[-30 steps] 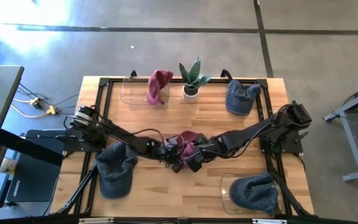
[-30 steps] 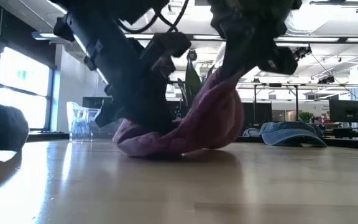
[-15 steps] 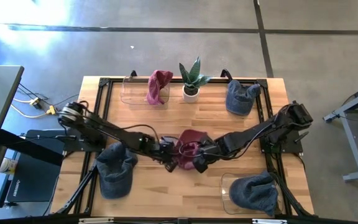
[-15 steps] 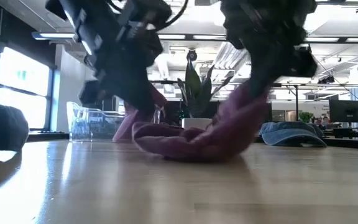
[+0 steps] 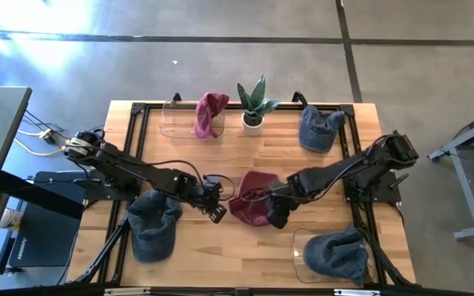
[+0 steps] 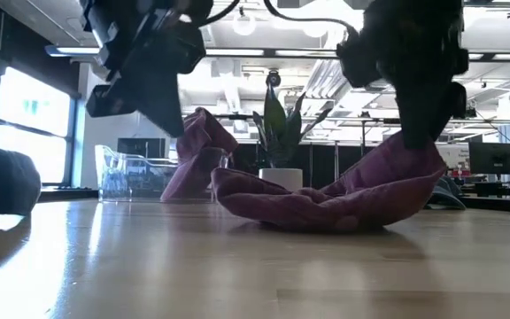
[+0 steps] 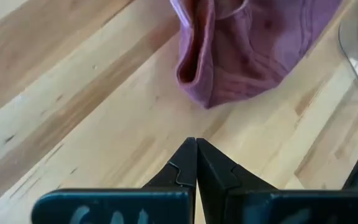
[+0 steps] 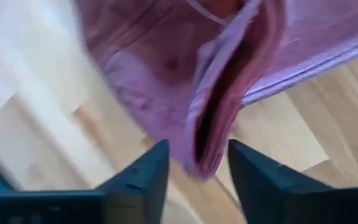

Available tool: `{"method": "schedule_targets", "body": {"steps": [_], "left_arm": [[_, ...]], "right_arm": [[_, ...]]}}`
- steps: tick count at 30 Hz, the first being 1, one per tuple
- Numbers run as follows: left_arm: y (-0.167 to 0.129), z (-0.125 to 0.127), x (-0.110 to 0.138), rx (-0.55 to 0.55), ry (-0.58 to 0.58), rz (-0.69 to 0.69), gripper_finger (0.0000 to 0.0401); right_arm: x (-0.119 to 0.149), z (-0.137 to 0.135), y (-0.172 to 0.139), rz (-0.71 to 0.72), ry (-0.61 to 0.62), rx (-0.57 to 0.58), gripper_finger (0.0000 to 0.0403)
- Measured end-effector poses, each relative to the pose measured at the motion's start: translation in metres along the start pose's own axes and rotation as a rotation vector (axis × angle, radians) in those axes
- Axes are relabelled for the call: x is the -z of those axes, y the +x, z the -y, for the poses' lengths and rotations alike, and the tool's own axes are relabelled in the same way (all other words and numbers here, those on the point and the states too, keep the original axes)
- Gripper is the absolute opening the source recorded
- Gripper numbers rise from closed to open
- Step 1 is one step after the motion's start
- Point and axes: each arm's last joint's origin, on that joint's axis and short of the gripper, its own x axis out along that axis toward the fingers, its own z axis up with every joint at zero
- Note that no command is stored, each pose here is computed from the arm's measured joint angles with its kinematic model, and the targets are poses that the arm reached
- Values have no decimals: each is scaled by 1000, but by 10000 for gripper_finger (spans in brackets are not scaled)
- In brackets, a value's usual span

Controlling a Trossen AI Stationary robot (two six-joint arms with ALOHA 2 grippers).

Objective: Pick & Place hat
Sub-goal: Put the red cap into the top transparent bin

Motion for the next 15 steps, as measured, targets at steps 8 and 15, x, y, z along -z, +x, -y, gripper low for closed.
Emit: {"method": "schedule_targets", "body": {"steps": [8, 15], "left_arm": [[-8, 0, 10, -23, 41, -33, 0], [-10, -2, 20, -69, 73, -71, 1]], "right_arm": [[9, -21, -20, 49, -379, -233, 235], [12, -48, 11, 251, -764, -196, 235]]}}
